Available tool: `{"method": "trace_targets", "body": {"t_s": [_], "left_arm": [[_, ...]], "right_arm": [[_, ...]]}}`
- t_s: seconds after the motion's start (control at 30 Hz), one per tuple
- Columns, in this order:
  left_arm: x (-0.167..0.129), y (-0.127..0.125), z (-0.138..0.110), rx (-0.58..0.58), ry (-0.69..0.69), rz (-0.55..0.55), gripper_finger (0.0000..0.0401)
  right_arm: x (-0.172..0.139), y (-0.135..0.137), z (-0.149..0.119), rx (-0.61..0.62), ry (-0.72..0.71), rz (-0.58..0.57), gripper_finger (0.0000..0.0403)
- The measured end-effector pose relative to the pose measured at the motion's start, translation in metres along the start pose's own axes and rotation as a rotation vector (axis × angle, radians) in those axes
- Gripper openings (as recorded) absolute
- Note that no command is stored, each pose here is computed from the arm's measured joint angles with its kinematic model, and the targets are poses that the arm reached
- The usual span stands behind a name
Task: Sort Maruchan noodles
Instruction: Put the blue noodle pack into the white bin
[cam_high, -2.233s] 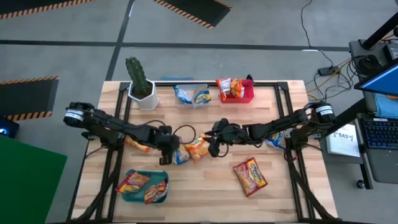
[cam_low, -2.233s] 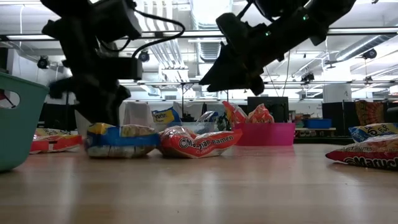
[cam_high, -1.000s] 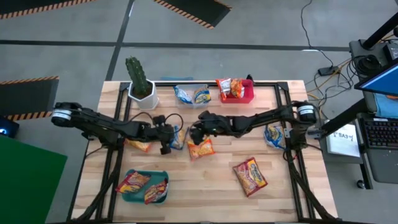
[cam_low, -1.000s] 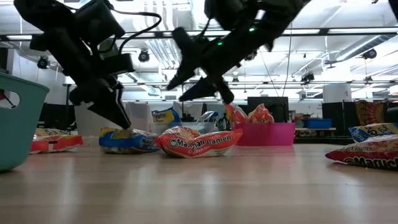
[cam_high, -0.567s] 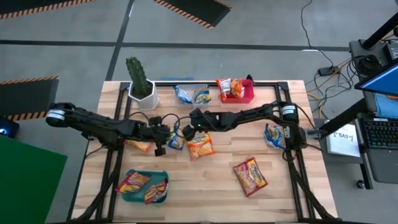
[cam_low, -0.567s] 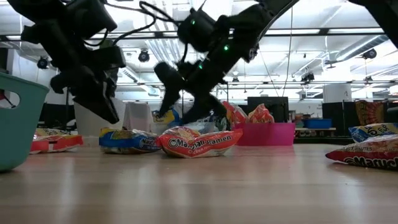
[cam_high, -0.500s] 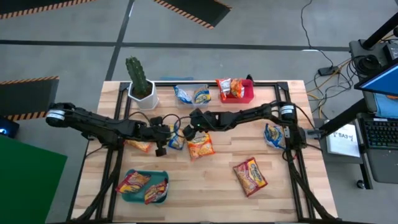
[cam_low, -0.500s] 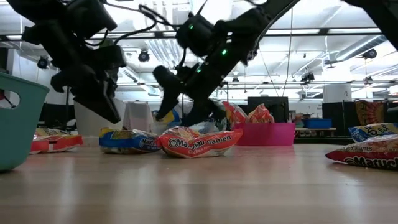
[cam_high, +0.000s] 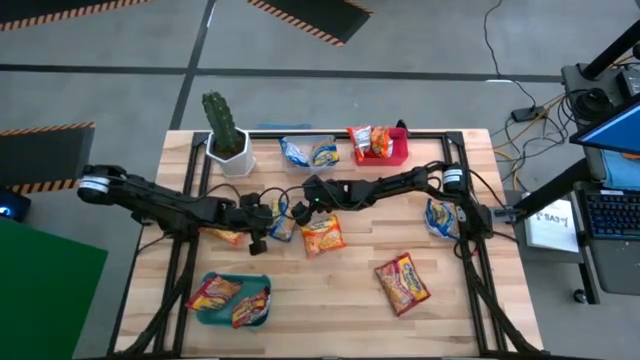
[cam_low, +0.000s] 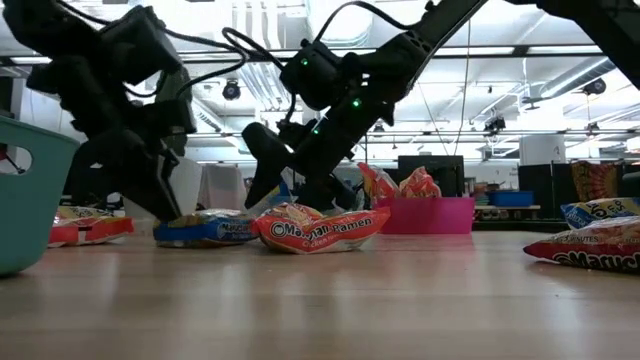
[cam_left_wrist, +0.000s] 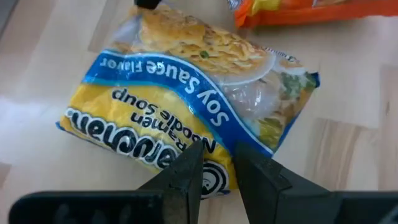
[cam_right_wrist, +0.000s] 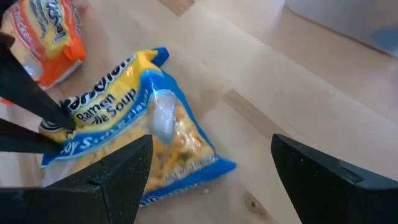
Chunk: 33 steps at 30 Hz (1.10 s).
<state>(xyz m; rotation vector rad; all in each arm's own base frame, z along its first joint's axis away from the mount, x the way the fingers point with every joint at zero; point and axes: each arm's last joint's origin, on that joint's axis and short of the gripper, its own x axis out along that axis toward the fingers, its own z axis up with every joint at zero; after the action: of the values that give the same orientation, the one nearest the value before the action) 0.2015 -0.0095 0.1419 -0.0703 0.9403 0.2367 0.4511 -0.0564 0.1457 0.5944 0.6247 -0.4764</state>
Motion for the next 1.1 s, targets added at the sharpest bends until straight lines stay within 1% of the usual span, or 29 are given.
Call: {"method": "trace_targets", "body": {"t_s": [0.2, 0.43, 0.63, 0.73, 0.87, 0.97, 1.1], "left_arm": [[0.006, 0.001, -0.007, -0.018, 0.023, 0.008, 0.0075], [0.009, 0.000, -0.008, -0.023, 0.012, 0.005, 0.0075], [0.012, -0.001, -0.007, -0.024, 0.001, 0.002, 0.0075], [0.012, -0.001, -0.008, -0.028, 0.003, 0.002, 0.0075], [0.013, -0.001, -0.008, -0.038, 0.004, 0.003, 0.0075], [0.013, -0.001, -0.008, -0.039, 0.005, 0.002, 0.0075], [0.013, -0.001, -0.008, -0.040, 0.004, 0.001, 0.0075]], "right_arm": [[0.001, 0.001, 0.000, -0.002, -0.029, 0.022, 0.0315], [0.006, -0.001, -0.004, -0.016, -0.035, 0.029, 0.0315], [0.014, -0.001, -0.009, -0.005, -0.018, 0.088, 0.0315], [0.023, -0.001, -0.014, 0.006, -0.015, 0.156, 0.0315], [0.035, 0.002, -0.018, 0.006, -0.029, 0.317, 0.0315], [0.038, 0.006, -0.017, 0.001, -0.055, 0.408, 0.0315], [0.036, 0.010, -0.017, -0.007, -0.062, 0.442, 0.0299]]}}
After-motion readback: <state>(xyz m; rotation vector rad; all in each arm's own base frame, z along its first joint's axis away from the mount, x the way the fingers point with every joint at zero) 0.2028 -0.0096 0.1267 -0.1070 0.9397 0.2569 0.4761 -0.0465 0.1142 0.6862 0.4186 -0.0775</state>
